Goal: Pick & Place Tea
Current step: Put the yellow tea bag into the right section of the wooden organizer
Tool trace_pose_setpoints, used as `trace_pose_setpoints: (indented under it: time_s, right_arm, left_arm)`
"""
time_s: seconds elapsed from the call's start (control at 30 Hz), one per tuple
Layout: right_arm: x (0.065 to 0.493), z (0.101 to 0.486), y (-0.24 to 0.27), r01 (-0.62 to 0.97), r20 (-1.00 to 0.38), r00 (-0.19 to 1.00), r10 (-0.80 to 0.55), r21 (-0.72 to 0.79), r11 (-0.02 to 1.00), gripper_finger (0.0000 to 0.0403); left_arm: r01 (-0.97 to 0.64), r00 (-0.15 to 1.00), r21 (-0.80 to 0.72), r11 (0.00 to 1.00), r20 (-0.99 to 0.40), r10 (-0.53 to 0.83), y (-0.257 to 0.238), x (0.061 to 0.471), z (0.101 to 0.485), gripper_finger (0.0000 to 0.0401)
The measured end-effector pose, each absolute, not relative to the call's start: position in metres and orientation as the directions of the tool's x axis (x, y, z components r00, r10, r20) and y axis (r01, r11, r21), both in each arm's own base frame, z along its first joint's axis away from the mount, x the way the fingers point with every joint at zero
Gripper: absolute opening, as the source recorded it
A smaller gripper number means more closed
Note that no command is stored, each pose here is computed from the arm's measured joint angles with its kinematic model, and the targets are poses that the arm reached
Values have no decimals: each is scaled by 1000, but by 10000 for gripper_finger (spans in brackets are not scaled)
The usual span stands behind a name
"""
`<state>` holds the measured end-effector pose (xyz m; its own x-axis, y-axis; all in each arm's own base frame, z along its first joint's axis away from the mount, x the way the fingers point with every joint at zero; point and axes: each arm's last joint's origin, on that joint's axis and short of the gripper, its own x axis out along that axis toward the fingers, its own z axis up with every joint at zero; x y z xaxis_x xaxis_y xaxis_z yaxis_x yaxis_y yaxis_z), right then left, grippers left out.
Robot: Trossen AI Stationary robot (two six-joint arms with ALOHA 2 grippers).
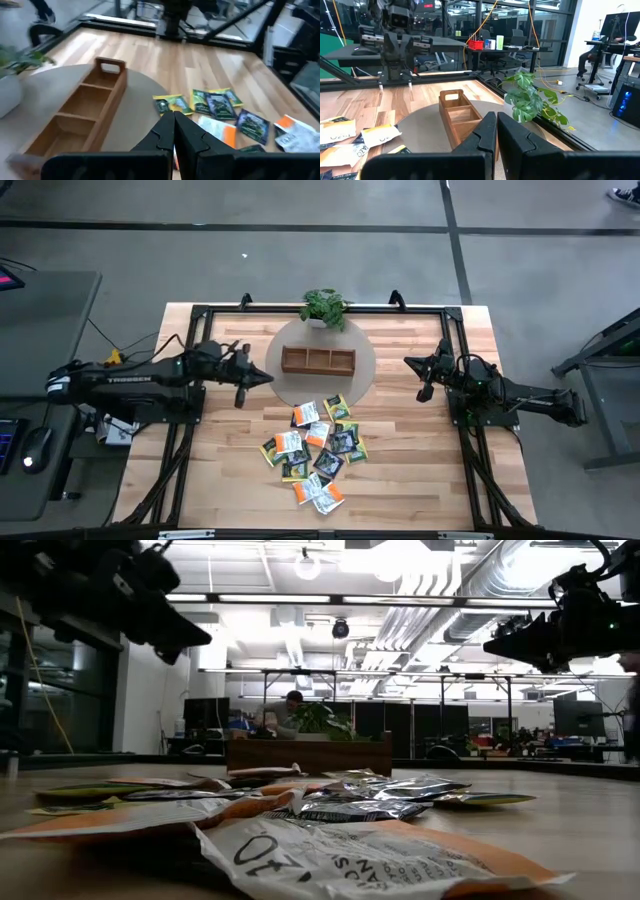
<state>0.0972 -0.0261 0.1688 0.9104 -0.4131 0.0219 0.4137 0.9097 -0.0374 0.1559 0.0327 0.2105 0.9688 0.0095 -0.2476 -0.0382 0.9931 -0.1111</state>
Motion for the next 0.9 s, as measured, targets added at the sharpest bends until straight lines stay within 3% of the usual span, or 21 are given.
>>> trace_pose_setpoints:
  time_s: [0.47,0.63,0.9]
  right_arm:
    - [97,169,-26,413,22,910,-413,-38,910,12]
    - [97,169,-27,444,22,895,-445,-126,887,12]
    - [97,169,-27,450,22,892,-451,-126,884,12]
  left_arm:
    - [-47,979,-101,994,-205,26,31,147,212,0]
    - [-48,979,-104,993,-205,26,31,147,212,0]
    - [-57,978,-143,988,-206,26,31,147,212,0]
